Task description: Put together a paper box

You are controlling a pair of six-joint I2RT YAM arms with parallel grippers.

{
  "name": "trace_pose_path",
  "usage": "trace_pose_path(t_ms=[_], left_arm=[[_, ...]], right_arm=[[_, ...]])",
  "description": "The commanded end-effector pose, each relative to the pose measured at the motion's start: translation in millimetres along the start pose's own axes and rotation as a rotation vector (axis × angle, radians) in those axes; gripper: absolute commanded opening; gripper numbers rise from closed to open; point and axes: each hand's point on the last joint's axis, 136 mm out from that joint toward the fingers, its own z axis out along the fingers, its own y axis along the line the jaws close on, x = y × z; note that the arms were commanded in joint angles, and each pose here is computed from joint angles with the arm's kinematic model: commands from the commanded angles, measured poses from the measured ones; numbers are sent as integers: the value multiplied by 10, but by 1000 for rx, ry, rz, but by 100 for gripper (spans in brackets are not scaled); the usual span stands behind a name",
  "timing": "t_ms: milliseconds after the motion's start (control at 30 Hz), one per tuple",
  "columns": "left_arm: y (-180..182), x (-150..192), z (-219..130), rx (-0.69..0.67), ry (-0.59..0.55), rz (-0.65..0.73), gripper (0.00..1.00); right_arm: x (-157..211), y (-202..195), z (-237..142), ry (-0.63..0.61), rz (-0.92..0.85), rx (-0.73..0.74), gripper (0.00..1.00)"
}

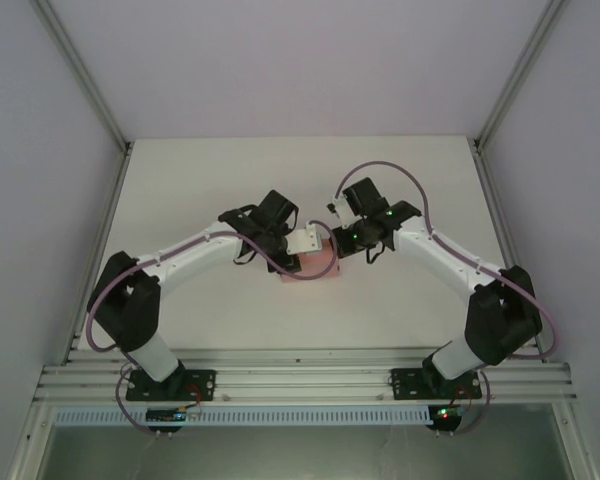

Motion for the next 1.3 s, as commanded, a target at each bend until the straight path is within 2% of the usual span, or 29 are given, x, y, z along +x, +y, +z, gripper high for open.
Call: trace_pose_path(t_ms=[0, 200, 467, 533, 667, 867, 1000, 1267], left_arm=[[6, 238, 115, 10, 101, -37, 45], [-11, 232, 115, 20, 100, -35, 45], [-25, 234, 112, 28, 100, -34, 45], [-21, 219, 118, 27, 97, -34, 45], [1, 198, 146, 23, 100, -45, 45], [14, 171, 190, 22, 99, -54, 45], [19, 158, 198, 24, 97, -54, 45], [47, 132, 192, 9, 86, -83, 49]], right_arm=[[61, 127, -165, 28, 42, -34, 11], [60, 127, -109, 43, 39, -33, 16], [65, 135, -132, 45, 35, -32, 16], [55, 174, -130, 43, 35, -48, 15], [76, 207, -78, 63, 81, -64, 3], [181, 214, 133, 71, 195, -90, 0], [294, 128, 219, 78, 214, -49, 0], [555, -111, 508, 18, 99, 123, 0]])
